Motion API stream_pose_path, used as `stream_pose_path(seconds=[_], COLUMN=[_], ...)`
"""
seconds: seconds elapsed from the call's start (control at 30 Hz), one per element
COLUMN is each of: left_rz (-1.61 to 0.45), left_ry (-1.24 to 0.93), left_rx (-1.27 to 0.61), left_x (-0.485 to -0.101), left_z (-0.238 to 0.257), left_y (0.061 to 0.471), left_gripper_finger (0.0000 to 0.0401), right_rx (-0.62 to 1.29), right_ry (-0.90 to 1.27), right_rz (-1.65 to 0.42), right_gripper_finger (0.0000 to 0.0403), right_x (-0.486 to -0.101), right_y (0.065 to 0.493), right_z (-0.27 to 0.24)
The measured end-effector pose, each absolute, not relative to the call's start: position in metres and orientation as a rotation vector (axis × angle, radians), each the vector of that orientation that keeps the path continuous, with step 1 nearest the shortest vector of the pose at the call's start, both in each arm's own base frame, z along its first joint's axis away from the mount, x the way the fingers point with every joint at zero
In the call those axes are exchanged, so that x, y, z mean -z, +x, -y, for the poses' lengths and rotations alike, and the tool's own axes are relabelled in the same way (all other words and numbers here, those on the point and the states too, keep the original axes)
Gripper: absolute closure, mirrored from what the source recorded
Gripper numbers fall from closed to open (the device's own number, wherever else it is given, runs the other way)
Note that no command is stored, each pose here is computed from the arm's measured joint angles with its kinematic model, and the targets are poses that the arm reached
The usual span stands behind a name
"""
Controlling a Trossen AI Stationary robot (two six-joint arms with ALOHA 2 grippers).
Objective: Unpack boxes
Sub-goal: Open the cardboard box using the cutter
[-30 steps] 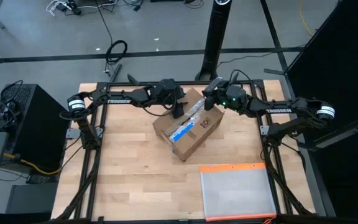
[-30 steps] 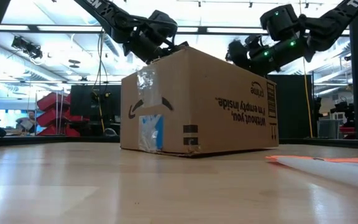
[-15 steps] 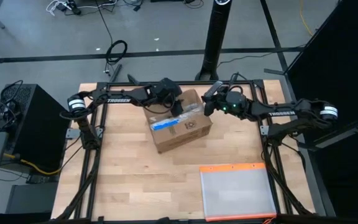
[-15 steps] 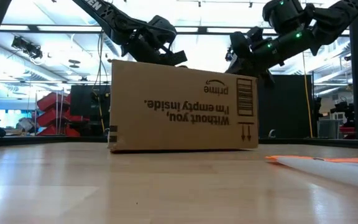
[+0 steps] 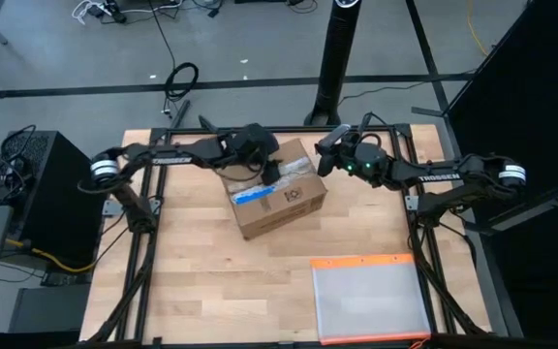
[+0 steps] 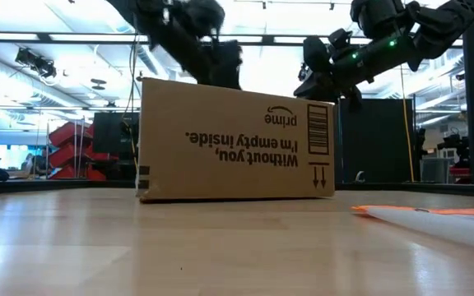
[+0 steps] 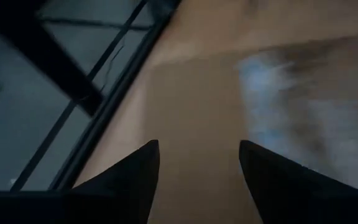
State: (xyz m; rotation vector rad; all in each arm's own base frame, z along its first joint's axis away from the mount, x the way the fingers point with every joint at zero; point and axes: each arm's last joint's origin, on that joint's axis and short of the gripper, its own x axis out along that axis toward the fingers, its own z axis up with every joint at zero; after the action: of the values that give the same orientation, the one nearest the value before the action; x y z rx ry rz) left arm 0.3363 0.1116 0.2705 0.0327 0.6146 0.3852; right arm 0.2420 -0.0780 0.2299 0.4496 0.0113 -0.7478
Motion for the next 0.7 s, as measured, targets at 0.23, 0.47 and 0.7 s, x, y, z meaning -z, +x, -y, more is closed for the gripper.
stream_pose_path(seconds=[0.23,0.47,0.7], left_rz=[-0.612,-0.623,-0.61], left_ry=[0.034,0.041,0.043], left_rx=[-0.331,-0.298,-0.299], left_x=[-0.262,-0.24,-0.231], left_z=[-0.081,-0.055,-0.045], left_y=[0.353,0.374,0.382], left_gripper_finger=[0.0188,0.0188,0.0188], right_rx=[0.781,0.822,0.882], right_ry=[0.455,0.471,0.463], right_rz=[0.025,0.055,0.063], right_gripper_finger=[0.036,0.036,0.036], right_x=[-0.225,-0.217,-0.211], right_y=[0.25,0.259,0.264], right_z=[0.071,0.066,0.066])
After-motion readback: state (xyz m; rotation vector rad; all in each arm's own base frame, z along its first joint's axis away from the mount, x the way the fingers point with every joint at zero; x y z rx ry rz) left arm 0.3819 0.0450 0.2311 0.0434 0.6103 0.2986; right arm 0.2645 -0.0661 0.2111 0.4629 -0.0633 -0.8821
